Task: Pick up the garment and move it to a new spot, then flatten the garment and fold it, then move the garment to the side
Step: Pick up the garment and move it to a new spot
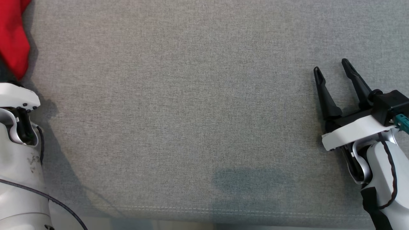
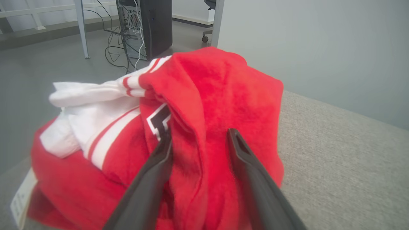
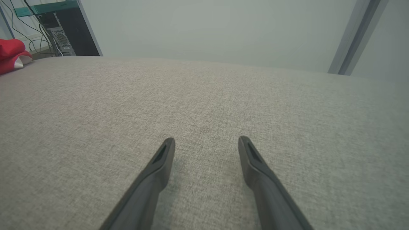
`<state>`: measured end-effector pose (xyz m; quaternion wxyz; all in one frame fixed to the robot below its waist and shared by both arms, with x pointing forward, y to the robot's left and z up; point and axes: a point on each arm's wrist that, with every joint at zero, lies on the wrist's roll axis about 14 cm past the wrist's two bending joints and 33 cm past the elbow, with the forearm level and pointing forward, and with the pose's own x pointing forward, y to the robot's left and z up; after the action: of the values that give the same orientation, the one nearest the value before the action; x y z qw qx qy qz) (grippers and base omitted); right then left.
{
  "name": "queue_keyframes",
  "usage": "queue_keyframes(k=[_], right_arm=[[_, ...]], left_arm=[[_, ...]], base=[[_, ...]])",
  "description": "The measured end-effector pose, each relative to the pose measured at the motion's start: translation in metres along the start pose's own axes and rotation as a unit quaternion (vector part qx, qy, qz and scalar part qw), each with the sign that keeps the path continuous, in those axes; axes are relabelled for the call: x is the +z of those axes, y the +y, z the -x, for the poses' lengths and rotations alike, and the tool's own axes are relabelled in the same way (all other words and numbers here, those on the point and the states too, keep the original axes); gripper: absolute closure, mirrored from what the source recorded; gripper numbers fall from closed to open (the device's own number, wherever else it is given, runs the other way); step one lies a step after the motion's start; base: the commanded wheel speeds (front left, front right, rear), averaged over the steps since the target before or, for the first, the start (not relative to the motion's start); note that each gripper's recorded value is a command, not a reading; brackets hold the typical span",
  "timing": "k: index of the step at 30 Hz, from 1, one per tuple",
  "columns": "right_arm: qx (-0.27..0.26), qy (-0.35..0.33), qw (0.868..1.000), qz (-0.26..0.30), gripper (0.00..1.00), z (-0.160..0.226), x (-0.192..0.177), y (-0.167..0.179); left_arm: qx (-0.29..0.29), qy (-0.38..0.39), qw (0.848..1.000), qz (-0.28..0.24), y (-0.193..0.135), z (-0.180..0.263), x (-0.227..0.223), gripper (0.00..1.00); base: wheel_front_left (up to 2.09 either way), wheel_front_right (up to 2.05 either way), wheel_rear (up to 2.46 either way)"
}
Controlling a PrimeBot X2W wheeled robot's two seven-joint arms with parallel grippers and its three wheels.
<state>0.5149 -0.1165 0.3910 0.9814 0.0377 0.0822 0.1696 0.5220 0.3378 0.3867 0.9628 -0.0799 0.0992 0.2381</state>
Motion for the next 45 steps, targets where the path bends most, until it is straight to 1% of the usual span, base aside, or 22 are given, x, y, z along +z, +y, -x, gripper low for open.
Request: queue_keyframes(k=[1,2,6,8,10,15,21,25,28,31,35,39,40,42,45], right_arm=[[-0.002,-0.001,1.000,0.000,0.00,0.000,0.000,-0.001],[-0.003,-0.002,1.000,0.000,0.00,0.000,0.000,-0.002],[-0.005,-0.005,1.000,-0.001,0.00,-0.001,0.001,-0.003],[-0.005,-0.007,1.000,-0.003,0.00,-0.002,0.001,-0.002],[-0.005,-0.008,1.000,-0.005,0.00,-0.002,0.002,-0.001],[-0.001,-0.015,1.000,-0.013,0.00,-0.003,0.009,0.007],[0.001,-0.028,0.999,-0.020,0.00,0.000,0.022,0.015],[0.001,-0.034,0.999,-0.022,0.00,0.005,0.031,0.019],[-0.006,-0.042,0.999,-0.024,0.00,0.011,0.039,0.015],[-0.011,-0.048,0.999,-0.021,0.00,0.017,0.046,0.013],[-0.022,-0.058,0.998,-0.025,0.00,0.026,0.056,0.010],[-0.021,-0.066,0.997,-0.021,0.00,0.033,0.066,0.014],[-0.021,-0.069,0.997,-0.022,0.00,0.035,0.068,0.014],[-0.023,-0.075,0.997,-0.026,0.00,0.039,0.074,0.015],[-0.018,-0.085,0.996,-0.023,0.00,0.043,0.083,0.020]], left_arm=[[0.000,0.000,1.000,0.001,-0.001,-0.002,0.000,0.94],[-0.003,0.000,1.000,0.002,-0.004,-0.004,-0.001,1.00],[-0.009,-0.007,1.000,0.002,-0.007,-0.006,0.004,1.00],[-0.018,-0.027,0.999,-0.005,-0.011,-0.009,0.017,1.00],[-0.035,-0.061,0.997,-0.009,-0.018,-0.010,0.039,1.00],[-0.102,-0.150,0.983,-0.028,-0.059,0.002,0.096,1.00],[-0.189,-0.189,0.963,-0.037,-0.115,0.037,0.118,1.00],[-0.287,-0.181,0.940,-0.046,-0.175,0.072,0.104,1.00],[-0.361,-0.156,0.919,-0.043,-0.218,0.104,0.083,1.00],[-0.425,-0.137,0.893,-0.056,-0.252,0.137,0.064,1.00],[-0.487,-0.102,0.865,-0.057,-0.281,0.177,0.037,1.00],[-0.535,-0.064,0.839,-0.071,-0.297,0.214,0.008,1.00],[-0.542,-0.050,0.836,-0.071,-0.298,0.221,-0.001,0.89],[-0.547,-0.025,0.834,-0.072,-0.297,0.230,-0.015,0.00],[-0.545,-0.004,0.834,-0.081,-0.289,0.236,-0.028,0.00]], base=[[0.00,0.00,0.00],[0.00,0.00,0.00],[0.00,0.00,0.00],[0.00,0.00,0.00],[0.00,0.00,0.00],[0.00,0.00,0.00],[0.00,0.00,0.00],[0.00,0.00,0.00],[0.00,0.00,0.00],[0.00,0.00,0.00],[0.00,0.00,0.00],[0.00,0.00,0.00],[0.00,0.00,0.00],[0.00,0.00,0.00],[0.00,0.00,0.00]])
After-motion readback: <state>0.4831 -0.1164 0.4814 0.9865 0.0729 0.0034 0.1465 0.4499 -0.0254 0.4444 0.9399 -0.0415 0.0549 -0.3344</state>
